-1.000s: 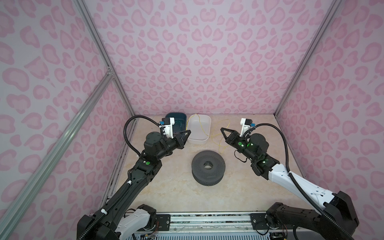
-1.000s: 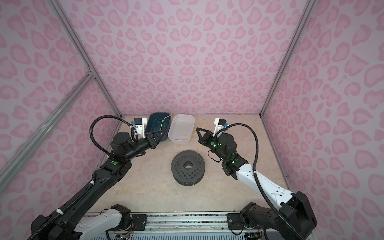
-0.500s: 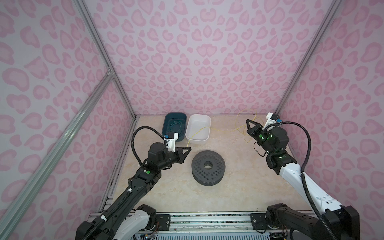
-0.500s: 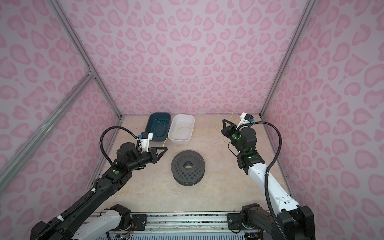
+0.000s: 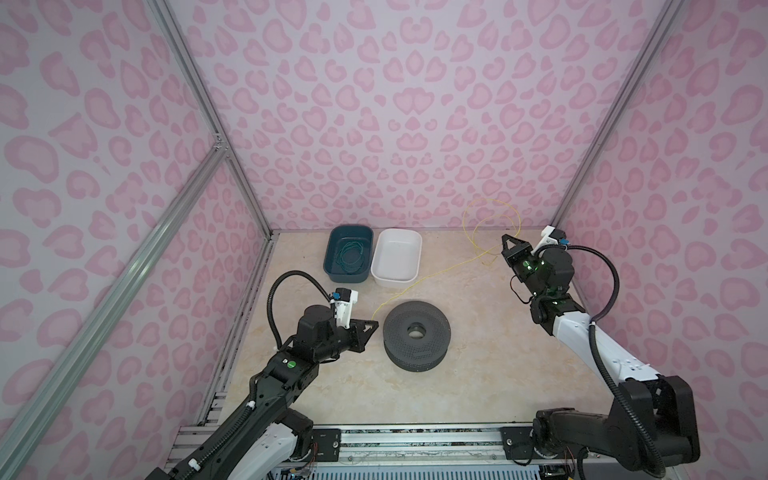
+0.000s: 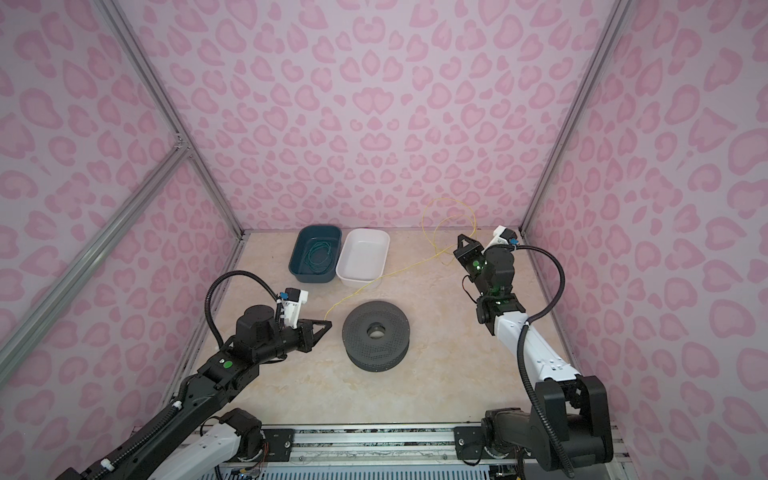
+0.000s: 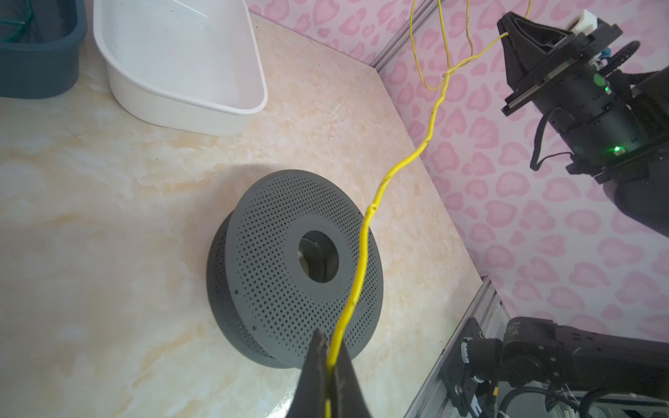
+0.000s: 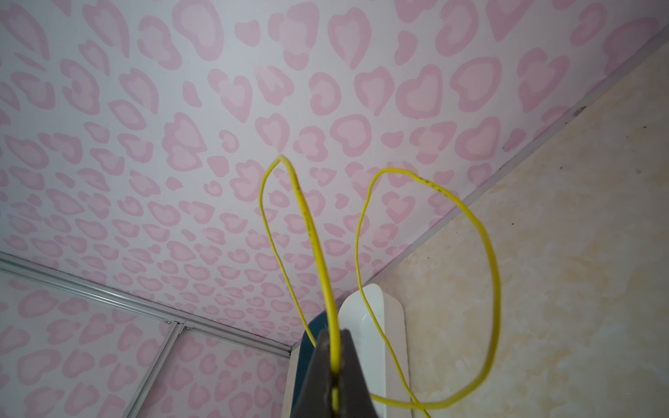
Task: Wrap the cables
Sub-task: 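Pull the wire to the far corner with the right gripper while the left lowers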
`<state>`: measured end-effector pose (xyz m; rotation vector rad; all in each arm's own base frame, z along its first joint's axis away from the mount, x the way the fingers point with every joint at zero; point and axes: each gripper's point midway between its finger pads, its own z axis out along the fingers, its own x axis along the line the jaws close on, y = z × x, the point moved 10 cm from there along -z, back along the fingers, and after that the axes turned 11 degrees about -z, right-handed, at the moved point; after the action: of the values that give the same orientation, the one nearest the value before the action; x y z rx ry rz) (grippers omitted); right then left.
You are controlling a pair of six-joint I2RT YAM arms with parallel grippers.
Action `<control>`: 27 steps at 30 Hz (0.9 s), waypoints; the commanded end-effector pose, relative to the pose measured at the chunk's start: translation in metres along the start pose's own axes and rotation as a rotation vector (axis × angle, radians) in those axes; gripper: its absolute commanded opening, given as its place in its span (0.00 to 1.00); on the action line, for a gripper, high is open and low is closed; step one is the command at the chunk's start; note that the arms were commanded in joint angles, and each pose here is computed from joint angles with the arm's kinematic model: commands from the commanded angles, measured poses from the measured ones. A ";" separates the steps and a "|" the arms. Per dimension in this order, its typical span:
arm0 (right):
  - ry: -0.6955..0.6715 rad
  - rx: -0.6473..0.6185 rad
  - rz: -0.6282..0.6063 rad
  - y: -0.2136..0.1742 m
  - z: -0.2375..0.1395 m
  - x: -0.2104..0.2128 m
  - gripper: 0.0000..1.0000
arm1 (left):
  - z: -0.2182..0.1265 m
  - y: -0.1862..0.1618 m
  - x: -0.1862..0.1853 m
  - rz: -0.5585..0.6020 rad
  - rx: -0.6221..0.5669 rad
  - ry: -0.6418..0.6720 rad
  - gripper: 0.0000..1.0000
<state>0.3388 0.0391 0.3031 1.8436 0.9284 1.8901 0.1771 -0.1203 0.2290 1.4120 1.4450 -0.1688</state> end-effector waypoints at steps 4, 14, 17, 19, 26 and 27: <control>0.018 -0.129 0.053 0.025 0.008 -0.007 0.00 | -0.003 -0.017 0.010 -0.029 0.043 0.054 0.04; 0.009 -0.142 0.066 0.044 0.016 -0.018 0.00 | 0.001 -0.031 0.004 0.004 0.154 0.082 0.04; 0.011 -0.145 0.069 0.049 0.015 -0.022 0.00 | 0.002 -0.028 0.000 0.026 0.198 0.125 0.04; 0.016 -0.148 0.068 0.053 0.014 -0.022 0.00 | 0.003 -0.024 -0.003 0.041 0.216 0.163 0.04; 0.026 -0.142 0.057 0.055 0.006 -0.020 0.00 | 0.004 -0.011 -0.007 0.073 0.142 0.228 0.04; 0.031 -0.139 0.056 0.056 0.005 -0.019 0.00 | 0.004 -0.009 -0.008 0.077 0.130 0.230 0.04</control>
<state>0.3557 0.0041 0.3087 1.8961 0.9453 1.9948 0.1753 -0.1431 0.2441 1.5672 1.4242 -0.1325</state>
